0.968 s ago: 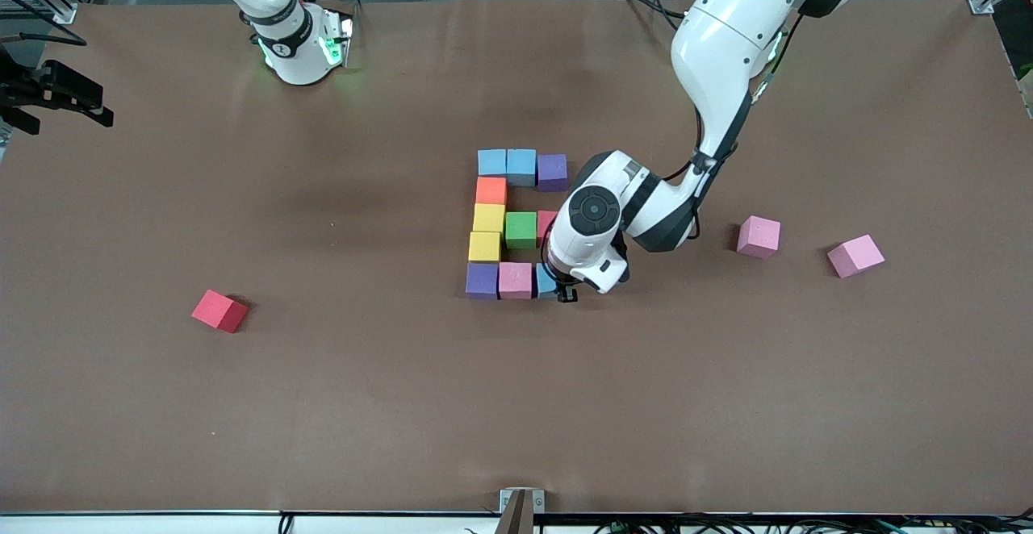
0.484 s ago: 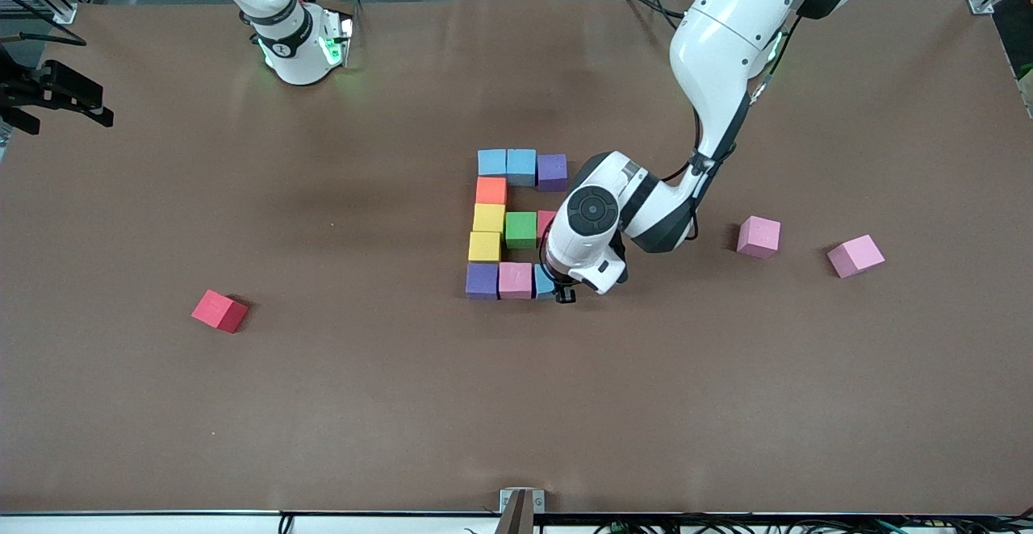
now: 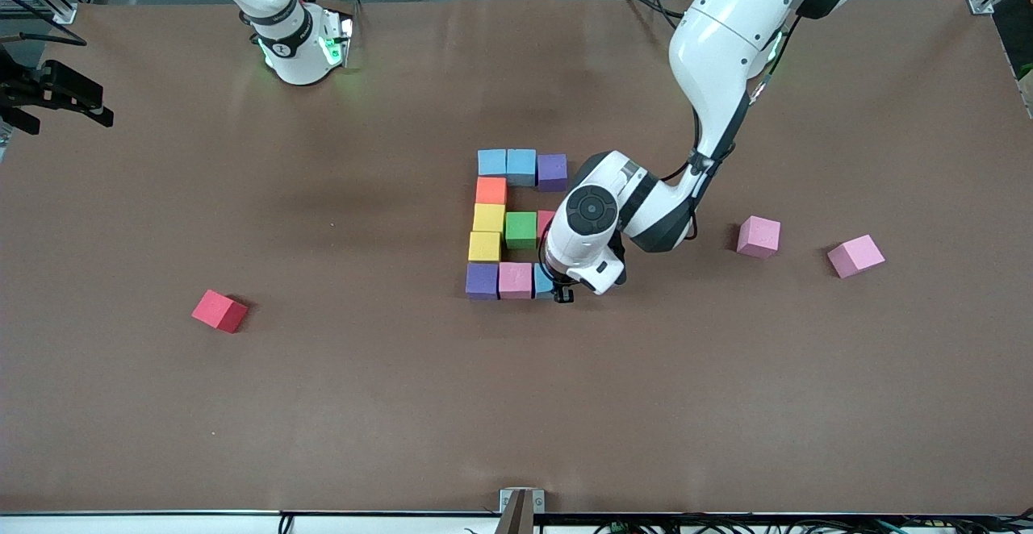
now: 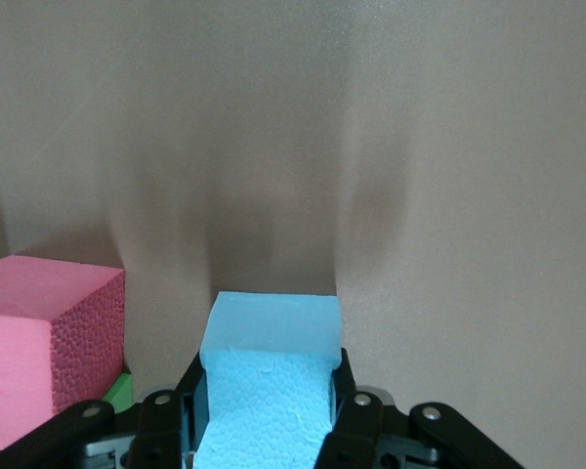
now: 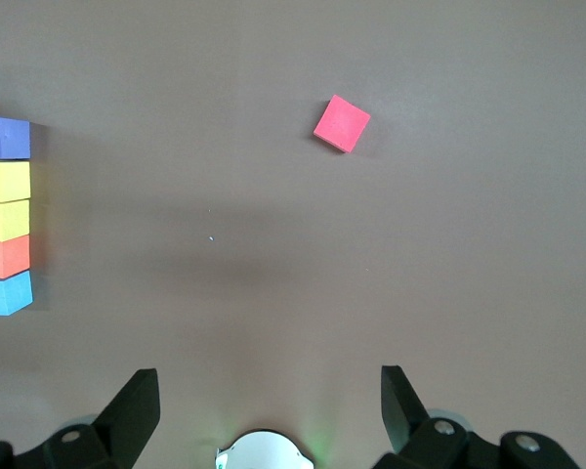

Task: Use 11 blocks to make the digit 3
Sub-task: 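Lower and release the light blue block with the left gripper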

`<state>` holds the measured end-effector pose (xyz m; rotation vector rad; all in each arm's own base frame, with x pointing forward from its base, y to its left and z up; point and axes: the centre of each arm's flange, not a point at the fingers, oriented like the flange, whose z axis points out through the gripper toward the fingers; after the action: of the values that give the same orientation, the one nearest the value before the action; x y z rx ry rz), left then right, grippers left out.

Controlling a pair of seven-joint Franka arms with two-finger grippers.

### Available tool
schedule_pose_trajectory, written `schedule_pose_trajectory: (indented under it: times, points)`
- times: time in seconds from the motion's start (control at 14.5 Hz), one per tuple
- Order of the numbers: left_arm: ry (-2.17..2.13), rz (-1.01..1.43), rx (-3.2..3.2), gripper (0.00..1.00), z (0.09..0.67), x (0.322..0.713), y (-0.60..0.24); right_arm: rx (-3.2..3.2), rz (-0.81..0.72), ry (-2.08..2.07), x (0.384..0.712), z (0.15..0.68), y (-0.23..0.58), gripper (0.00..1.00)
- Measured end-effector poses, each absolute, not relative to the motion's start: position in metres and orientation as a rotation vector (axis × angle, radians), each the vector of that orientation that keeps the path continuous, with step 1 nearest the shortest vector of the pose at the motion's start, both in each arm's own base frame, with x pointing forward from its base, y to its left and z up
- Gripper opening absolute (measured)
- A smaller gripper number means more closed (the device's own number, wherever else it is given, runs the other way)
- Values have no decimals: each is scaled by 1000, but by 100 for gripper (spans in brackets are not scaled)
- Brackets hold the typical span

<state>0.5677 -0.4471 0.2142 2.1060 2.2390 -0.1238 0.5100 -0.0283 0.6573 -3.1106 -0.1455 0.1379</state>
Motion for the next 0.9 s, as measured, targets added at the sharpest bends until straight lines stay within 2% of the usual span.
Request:
schedule_pose_trajectory:
  times: [0.69,0.9]
  points:
    - [2221,-121,2098,50,214,568,-450,-3110,139,-146,510,657,-28,100]
    - [2219,-121,2099,53,214,568,-450,-3110,139,-145,510,657,-28,100]
